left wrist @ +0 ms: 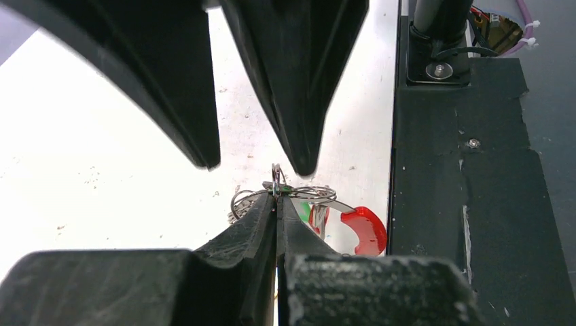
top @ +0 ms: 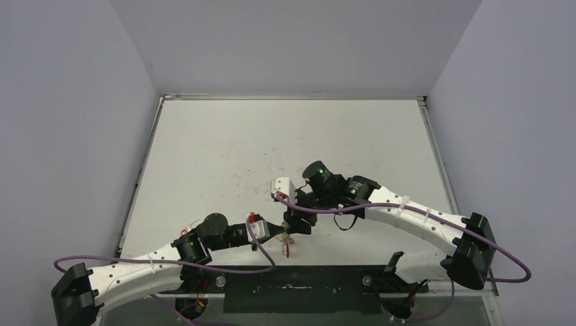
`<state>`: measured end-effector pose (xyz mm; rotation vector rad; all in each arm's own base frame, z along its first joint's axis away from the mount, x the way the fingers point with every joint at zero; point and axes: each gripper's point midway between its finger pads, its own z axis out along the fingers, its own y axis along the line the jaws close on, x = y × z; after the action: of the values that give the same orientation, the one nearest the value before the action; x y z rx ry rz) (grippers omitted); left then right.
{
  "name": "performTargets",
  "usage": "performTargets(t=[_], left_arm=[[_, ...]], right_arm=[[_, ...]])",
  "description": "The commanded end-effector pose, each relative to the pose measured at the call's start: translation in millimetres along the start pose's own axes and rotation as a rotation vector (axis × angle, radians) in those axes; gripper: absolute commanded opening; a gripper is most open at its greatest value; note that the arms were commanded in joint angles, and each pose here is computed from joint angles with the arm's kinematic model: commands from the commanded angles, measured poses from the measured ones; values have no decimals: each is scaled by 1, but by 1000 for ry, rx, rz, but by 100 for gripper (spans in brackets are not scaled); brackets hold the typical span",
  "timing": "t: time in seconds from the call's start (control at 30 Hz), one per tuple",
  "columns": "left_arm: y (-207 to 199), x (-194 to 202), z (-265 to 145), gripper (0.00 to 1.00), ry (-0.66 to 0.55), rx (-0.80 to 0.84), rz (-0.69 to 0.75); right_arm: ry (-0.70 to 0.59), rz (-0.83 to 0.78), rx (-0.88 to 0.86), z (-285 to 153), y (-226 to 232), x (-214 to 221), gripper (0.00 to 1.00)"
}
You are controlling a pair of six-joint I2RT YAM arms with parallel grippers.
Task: Put the keys on the keyring
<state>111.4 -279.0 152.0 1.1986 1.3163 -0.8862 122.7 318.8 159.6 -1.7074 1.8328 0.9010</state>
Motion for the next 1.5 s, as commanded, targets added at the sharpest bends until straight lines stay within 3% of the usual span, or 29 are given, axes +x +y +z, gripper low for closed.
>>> performTargets(t=[0.0, 0.3, 0.5, 0.73, 0.83, 0.97, 1.2, 1.3, 1.47], left_arm=[[7, -38, -1, 0, -174, -43, 19], [4, -57, -10, 0, -325, -53, 38], [0, -66, -14, 0, -379, -37, 48], [-3, -66, -12, 0, -368, -15, 40], [-3, -65, -11, 0, -365, -12, 39], [-2, -67, -12, 0, -372, -15, 43], [2, -64, -13, 0, -337, -38, 35], [10, -58, -14, 15, -283, -80, 27], [11, -51, -16, 19, -206, -85, 39]], right_arm=[[-216, -110, 6, -20, -3, -29, 50], [-432, -313, -53, -36, 23, -38, 41], [-469, -325, -87, -33, 27, -43, 32], [-469, -295, -61, -27, 18, -45, 31], [-473, -292, -69, -25, 18, -45, 21], [-442, -277, -83, -20, 17, -40, 0], [-380, -244, -56, -27, 14, -39, 0], [-297, -225, -23, -30, 10, -31, 0], [-130, -180, 10, -29, 11, -20, 0]])
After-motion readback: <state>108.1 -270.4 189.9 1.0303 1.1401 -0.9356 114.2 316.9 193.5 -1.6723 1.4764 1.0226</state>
